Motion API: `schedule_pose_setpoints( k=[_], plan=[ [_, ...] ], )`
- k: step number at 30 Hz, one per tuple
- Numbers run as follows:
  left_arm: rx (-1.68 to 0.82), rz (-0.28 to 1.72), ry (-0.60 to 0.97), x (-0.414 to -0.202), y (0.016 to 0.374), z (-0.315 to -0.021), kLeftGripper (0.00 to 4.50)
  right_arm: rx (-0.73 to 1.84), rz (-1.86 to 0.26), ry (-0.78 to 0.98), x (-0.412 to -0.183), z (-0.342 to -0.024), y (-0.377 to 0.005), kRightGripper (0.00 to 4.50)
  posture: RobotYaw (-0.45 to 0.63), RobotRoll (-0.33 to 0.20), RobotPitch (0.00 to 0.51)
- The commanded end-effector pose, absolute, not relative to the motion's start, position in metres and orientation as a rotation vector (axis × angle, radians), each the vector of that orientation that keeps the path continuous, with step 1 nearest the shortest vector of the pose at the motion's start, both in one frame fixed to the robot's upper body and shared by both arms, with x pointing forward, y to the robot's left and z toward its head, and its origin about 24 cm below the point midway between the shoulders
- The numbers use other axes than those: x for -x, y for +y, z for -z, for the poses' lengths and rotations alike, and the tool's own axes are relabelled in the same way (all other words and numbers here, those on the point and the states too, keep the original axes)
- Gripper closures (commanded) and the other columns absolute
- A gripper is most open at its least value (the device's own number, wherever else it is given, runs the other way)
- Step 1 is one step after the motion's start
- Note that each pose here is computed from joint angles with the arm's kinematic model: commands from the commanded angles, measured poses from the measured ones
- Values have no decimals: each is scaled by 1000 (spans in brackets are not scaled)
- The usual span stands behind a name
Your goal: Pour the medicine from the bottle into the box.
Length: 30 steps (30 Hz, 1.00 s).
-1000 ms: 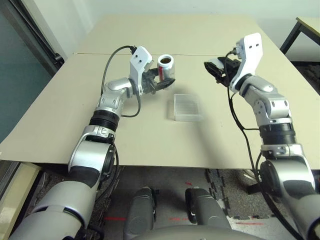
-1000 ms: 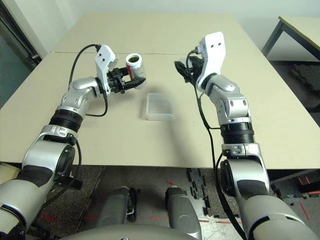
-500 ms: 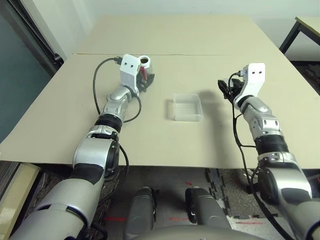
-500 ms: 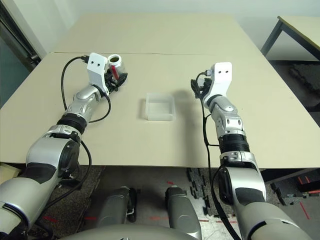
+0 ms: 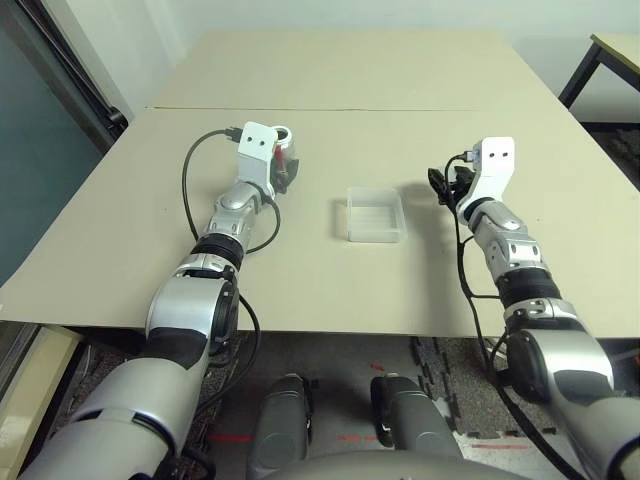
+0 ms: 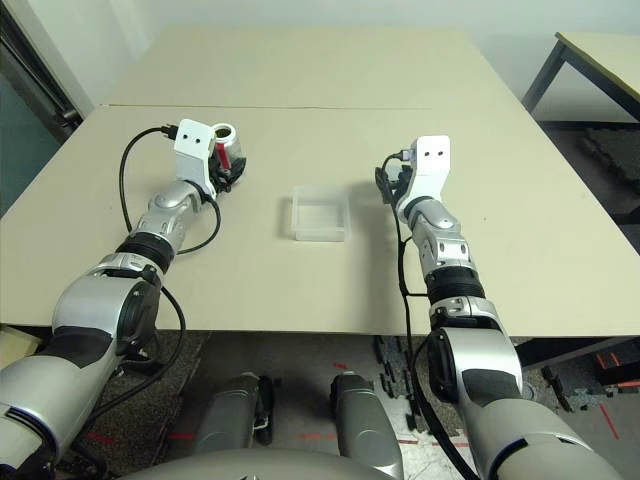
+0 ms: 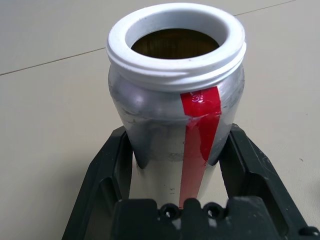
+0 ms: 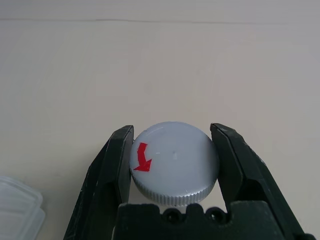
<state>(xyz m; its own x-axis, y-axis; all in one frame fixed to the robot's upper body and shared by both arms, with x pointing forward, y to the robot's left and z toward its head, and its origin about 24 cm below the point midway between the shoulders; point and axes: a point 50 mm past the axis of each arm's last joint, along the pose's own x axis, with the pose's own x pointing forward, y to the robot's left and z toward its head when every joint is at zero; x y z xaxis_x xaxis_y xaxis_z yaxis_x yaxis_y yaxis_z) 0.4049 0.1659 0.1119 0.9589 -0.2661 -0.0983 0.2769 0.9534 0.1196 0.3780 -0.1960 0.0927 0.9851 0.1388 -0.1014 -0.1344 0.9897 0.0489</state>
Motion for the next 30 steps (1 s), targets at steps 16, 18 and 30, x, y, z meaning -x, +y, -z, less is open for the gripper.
schedule_pose_setpoints(
  k=[16,18,30],
  plan=[
    [-128,260,124,-402,172,-102,1789,-30,-172,141,-378,-91,-189,0,-26,0,72],
    [-117,254,147,-401,173,-99,1789,-34,-164,125,-378,-95,-191,0,-27,0,70],
    [-151,227,214,-402,185,-98,1789,-43,-175,88,-336,-110,-221,0,-41,0,61]
  ],
)
